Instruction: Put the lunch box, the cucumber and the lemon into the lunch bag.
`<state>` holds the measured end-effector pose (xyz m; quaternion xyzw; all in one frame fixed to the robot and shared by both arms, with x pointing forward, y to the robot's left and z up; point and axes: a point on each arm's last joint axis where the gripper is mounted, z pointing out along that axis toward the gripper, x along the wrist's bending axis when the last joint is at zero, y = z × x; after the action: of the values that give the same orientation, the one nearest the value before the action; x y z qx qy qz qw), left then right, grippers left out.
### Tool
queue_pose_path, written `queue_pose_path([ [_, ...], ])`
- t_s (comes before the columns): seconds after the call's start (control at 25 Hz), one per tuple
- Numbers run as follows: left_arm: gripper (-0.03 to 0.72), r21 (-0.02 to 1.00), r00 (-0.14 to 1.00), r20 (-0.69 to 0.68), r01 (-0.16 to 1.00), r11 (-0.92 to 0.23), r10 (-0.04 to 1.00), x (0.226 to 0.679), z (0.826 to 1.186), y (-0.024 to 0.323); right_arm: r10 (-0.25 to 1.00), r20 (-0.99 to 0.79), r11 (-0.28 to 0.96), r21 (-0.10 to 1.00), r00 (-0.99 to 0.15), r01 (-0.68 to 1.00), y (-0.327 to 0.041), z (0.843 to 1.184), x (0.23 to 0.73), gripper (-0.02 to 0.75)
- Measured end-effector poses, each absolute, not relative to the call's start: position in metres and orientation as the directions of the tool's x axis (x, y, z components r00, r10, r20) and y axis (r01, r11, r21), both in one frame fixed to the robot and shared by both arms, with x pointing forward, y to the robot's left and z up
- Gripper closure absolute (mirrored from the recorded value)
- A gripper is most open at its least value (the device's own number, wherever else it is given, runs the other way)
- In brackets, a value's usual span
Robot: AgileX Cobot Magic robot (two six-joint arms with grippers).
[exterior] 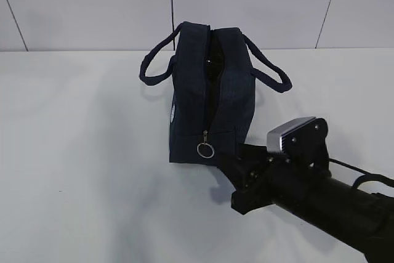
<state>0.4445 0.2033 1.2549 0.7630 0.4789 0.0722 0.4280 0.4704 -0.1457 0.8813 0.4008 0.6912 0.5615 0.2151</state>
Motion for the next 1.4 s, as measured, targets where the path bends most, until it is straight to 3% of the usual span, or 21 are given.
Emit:
queue_pose_path([
  [0.72, 0.442, 0.722, 0.531, -0.300, 0.669, -0.175, 0.793, 0.444, 1.255, 0.203, 0.780, 0.130, 0.096, 0.942, -0.612, 0.323, -0.126, 0.846, 0.499, 0.369],
  [1.4, 0.442, 0.722, 0.531, -0.300, 0.669, -0.175, 0.793, 0.444, 1.255, 0.203, 0.723, 0.108, 0.107, 0.958, -0.683, 0.265, -0.109, 0.846, 0.513, 0.369],
])
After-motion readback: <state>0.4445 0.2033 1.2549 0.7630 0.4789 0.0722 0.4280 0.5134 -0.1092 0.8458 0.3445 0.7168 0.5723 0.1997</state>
